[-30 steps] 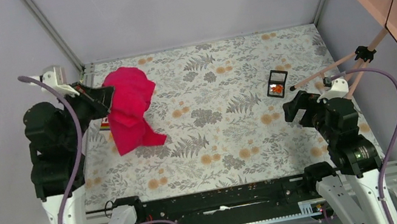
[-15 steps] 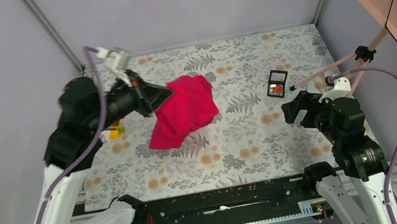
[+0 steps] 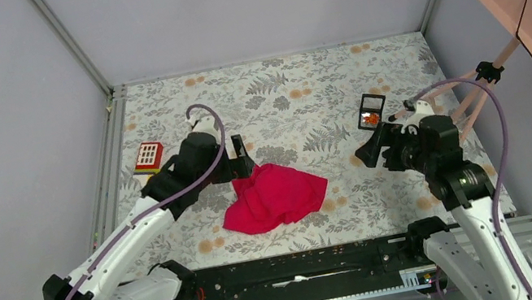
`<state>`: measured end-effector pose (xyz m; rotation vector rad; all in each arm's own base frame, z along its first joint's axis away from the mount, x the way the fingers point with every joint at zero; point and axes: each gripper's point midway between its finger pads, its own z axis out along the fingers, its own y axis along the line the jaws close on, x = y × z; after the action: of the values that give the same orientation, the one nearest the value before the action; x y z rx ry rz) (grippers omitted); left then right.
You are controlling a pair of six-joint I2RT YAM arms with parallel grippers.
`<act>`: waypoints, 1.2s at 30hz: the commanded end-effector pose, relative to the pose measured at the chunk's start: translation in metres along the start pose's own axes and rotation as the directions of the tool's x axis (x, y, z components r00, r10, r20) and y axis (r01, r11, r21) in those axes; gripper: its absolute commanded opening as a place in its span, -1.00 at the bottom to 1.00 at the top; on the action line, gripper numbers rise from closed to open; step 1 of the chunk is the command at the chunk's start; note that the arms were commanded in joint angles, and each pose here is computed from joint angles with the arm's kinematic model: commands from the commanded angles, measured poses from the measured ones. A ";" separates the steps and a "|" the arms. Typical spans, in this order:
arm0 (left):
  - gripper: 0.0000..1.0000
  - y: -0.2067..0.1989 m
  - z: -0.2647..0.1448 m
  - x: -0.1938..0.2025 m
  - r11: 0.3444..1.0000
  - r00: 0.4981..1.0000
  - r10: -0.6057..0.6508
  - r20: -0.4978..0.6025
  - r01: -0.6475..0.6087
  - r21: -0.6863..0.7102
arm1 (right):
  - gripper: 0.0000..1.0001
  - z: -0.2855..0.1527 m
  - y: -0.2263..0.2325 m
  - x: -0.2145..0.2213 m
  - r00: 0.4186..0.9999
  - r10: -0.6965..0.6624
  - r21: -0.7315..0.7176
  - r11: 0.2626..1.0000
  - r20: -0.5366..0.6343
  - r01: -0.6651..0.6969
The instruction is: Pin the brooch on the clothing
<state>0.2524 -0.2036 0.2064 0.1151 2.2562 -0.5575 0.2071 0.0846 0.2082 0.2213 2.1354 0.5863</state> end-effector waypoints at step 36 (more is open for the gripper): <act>-0.16 0.034 0.051 0.116 0.929 0.928 -0.358 -0.108 0.365 0.057 | 0.10 0.125 0.061 0.172 0.842 0.019 -0.190 0.971 -0.539 -0.143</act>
<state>0.2090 -0.1967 0.0728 -0.2513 2.4056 -0.7856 0.1904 0.2322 0.0470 0.0519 2.6229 1.0305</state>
